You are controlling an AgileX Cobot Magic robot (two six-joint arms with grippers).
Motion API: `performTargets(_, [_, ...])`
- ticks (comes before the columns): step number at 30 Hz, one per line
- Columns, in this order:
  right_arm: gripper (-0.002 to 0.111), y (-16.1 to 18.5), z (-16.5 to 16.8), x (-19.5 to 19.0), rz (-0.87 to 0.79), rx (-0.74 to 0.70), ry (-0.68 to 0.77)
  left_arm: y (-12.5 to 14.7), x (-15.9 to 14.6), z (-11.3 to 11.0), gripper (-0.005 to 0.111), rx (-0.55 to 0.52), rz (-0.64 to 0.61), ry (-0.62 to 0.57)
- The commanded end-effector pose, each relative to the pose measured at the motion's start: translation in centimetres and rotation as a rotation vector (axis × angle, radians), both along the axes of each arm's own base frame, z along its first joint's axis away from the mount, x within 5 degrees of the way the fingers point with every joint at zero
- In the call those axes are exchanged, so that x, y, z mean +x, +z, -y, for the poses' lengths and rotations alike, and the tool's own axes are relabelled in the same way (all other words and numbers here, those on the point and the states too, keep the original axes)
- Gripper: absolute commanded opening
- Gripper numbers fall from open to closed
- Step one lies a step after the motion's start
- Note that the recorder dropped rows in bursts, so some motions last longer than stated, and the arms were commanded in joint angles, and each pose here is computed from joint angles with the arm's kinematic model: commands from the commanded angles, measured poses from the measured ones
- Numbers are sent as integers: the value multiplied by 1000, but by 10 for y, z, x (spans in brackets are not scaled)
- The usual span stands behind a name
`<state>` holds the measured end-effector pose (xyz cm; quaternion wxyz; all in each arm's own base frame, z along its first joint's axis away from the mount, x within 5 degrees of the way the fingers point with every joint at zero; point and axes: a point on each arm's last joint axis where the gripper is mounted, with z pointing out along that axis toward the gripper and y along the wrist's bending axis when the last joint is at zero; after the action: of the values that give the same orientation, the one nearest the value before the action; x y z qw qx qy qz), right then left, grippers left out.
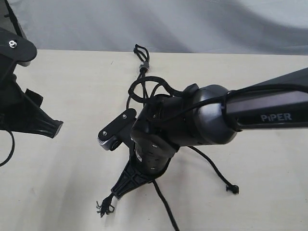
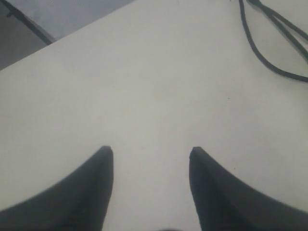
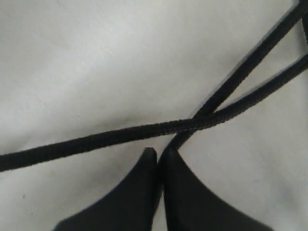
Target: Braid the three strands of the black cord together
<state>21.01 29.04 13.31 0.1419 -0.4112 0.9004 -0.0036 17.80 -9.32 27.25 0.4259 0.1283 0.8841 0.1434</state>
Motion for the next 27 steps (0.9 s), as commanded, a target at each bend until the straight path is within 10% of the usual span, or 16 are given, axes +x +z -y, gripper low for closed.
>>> performTargets(1, [30, -5, 3, -7, -43, -23, -62, -1, -1, 0, 47, 2, -5, -5])
performTargets(7, [73, 27, 9, -2, 33, -57, -6, -2, -2, 0, 47, -1, -22, -7])
performTargets(16, [73, 106, 80, 22, 369, 90, -263, -29, -1, 40, 47, -119, -183, -320])
performTargets(27, [73, 42, 144, 40, 270, 268, -395, -111, 18, 91, 47, -179, -350, -537])
